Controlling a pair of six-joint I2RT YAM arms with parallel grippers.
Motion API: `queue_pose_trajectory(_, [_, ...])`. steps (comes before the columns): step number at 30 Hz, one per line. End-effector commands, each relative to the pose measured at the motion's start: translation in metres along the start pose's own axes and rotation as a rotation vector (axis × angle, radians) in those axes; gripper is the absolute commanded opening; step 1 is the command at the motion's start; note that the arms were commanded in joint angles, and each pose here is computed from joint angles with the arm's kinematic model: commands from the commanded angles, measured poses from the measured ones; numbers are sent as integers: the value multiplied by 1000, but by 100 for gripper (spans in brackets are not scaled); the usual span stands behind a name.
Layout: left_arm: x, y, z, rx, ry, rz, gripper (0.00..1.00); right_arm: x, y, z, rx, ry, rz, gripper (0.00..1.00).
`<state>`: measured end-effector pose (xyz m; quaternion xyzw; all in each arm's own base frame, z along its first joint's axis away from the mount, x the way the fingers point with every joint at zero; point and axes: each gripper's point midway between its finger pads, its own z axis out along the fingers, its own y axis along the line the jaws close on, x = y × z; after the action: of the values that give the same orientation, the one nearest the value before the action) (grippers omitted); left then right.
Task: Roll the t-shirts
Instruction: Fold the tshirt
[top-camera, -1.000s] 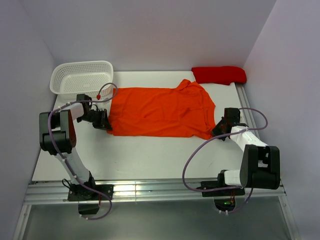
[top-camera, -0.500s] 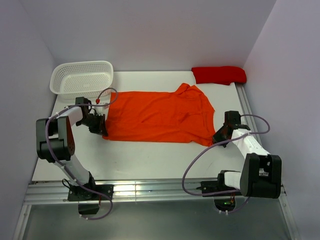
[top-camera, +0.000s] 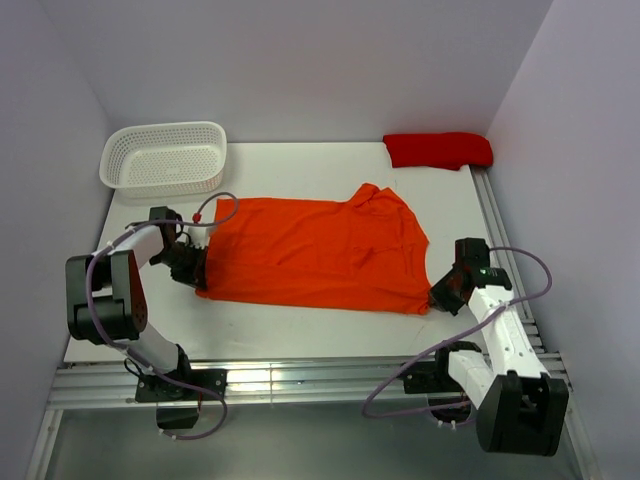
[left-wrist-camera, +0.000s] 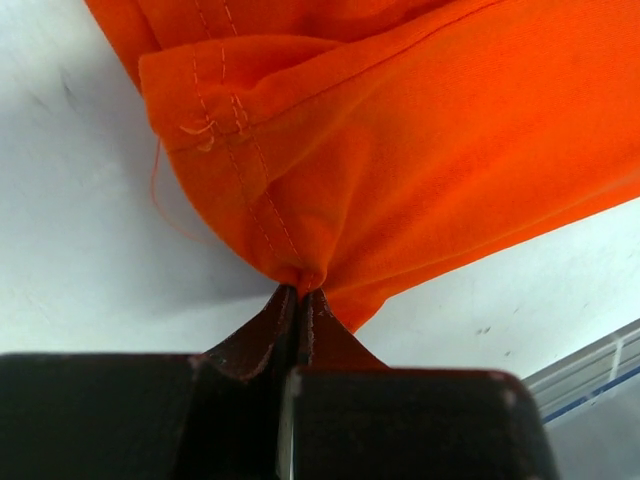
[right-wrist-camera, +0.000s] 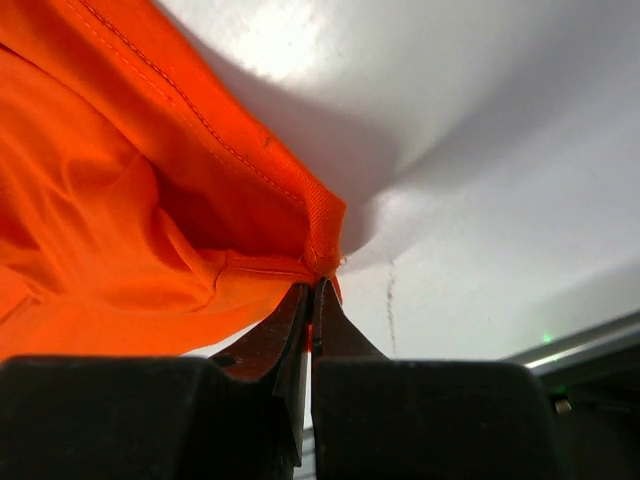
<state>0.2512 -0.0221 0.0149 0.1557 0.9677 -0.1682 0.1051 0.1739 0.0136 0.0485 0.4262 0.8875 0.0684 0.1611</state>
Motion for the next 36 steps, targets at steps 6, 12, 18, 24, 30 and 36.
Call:
queue_pose_trajectory(6, [49,-2,-18,-51,141,52,0,19,-17,-25,37,37,21,0])
queue_pose_trajectory(12, [54,-4,-19,-37,157,62,9,27,-23,-24,56,73,10,5])
queue_pose_trajectory(18, [47,-6,-23,-20,137,78,49,23,-11,-28,14,81,-14,29])
queue_pose_trajectory(24, [32,-5,-36,-22,104,100,63,16,-7,-35,12,64,-28,47])
queue_pose_trajectory(30, [16,8,-50,-45,76,107,67,-1,16,-46,-70,18,-46,51])
queue_pose_trajectory(36, [-31,20,-75,-73,-6,110,67,-47,79,-70,-276,-99,-114,52])
